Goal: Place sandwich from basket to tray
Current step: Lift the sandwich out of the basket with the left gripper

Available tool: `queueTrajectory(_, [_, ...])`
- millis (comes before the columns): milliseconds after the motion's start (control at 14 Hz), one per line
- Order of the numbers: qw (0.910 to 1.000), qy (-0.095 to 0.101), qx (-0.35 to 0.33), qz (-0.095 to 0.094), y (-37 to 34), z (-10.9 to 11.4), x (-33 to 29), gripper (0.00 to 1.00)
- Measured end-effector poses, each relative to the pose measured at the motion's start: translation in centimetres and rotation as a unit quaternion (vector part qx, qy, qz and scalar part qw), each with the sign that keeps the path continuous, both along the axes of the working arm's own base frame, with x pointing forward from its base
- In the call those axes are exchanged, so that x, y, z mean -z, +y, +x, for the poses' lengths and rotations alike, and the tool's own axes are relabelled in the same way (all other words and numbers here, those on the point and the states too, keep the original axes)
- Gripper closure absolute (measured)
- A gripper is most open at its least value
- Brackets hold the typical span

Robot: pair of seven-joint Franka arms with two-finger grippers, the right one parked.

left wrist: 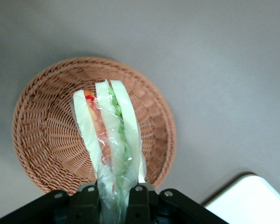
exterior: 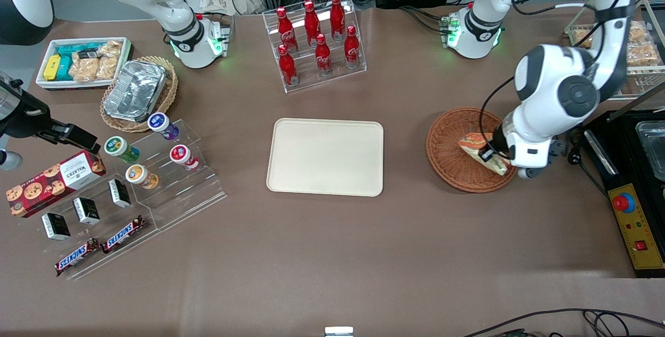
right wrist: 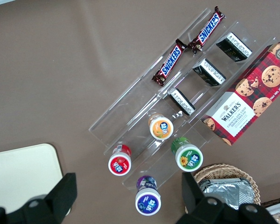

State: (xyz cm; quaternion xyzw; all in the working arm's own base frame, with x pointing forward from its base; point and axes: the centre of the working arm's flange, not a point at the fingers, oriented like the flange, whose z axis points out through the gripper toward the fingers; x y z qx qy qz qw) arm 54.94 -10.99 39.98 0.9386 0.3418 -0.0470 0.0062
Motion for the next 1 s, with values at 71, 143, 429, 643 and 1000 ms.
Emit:
queueTrajectory(71, [1.0,0.003,0.005,0.0,0.0,0.5,-2.0,0.8])
queueTrajectory(143, [0.9998,0.008,0.018,-0.001,-0.1,1.0,-4.2,0.8])
queueTrajectory(429, [0.9977,0.015,0.066,-0.007,0.6,1.8,-10.9,0.8])
queueTrajectory(643, [0.9972,0.014,0.073,-0.008,0.8,1.9,-11.2,0.8])
queueTrajectory(1000, [0.9918,0.045,0.119,-0.009,-0.5,1.0,-10.6,0.8])
